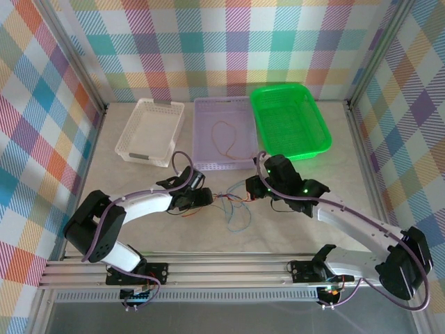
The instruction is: Untangle the cables
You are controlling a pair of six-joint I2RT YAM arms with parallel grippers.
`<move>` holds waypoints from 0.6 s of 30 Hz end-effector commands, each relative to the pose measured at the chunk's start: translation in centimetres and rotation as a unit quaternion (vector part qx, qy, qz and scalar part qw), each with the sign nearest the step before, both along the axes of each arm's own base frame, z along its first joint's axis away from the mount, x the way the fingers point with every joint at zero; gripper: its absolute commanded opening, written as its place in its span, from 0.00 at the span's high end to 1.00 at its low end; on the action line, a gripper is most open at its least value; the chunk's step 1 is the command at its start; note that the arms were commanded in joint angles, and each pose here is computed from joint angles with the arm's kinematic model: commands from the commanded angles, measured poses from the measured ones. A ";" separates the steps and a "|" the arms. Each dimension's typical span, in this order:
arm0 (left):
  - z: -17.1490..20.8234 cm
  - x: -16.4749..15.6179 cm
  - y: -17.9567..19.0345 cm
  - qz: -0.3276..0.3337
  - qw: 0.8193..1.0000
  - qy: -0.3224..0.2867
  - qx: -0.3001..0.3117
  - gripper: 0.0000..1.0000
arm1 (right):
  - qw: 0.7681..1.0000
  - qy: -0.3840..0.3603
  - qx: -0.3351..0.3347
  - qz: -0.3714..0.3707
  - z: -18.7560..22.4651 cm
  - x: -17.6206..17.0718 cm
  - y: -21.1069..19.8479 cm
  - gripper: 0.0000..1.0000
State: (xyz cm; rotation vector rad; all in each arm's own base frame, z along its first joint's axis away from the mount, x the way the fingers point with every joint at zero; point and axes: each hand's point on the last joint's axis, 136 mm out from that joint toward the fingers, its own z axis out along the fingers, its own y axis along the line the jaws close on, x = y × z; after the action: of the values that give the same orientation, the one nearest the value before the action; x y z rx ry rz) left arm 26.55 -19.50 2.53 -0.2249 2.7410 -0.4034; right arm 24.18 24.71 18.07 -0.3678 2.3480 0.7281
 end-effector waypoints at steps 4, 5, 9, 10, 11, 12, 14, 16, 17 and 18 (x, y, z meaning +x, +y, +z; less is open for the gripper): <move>-2.1 -0.1 -0.3 -0.002 1.000 0.008 0.006 0.52 | 0.999 -0.022 0.023 0.036 3.5 -1.4 0.2 1.00; -2.1 0.0 -0.3 -0.002 1.000 0.006 0.008 0.60 | 0.999 -0.027 0.024 0.037 4.1 -1.5 0.1 1.00; -2.7 0.2 0.2 0.003 1.000 0.008 0.025 0.97 | 0.998 -0.042 0.028 0.047 6.2 -2.2 -0.4 1.00; -2.8 0.2 0.3 0.004 1.000 0.008 0.028 1.00 | 0.997 -0.044 0.029 0.049 6.6 -2.4 -0.6 1.00; -2.9 0.2 0.4 0.005 1.000 0.008 0.029 1.00 | 0.997 -0.048 0.027 0.048 7.0 -2.5 -0.8 1.00; -2.8 0.3 0.4 0.006 1.000 0.006 0.030 1.00 | 0.997 -0.051 0.025 0.047 7.3 -2.6 -1.1 1.00; -2.6 0.3 0.6 0.010 1.000 0.001 0.029 1.00 | 0.997 -0.057 0.021 0.047 7.8 -2.8 -1.5 1.00; -2.1 0.3 0.4 0.011 1.000 -0.006 0.016 1.00 | 0.997 -0.060 0.024 0.047 7.9 -2.9 -1.7 1.00; -1.6 0.4 0.0 0.009 1.000 -0.012 0.001 1.00 | 0.997 -0.058 0.026 0.049 7.9 -3.0 -1.7 1.00; -1.0 0.4 -0.4 0.006 1.000 -0.019 -0.014 1.00 | 0.997 -0.055 0.028 0.053 7.8 -3.1 -1.5 1.00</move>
State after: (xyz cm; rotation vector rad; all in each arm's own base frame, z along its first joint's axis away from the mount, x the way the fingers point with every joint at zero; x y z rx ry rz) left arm 26.51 -17.15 1.72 -0.2606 2.7314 -0.2392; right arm 21.56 23.24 25.48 -0.4622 2.2143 0.7925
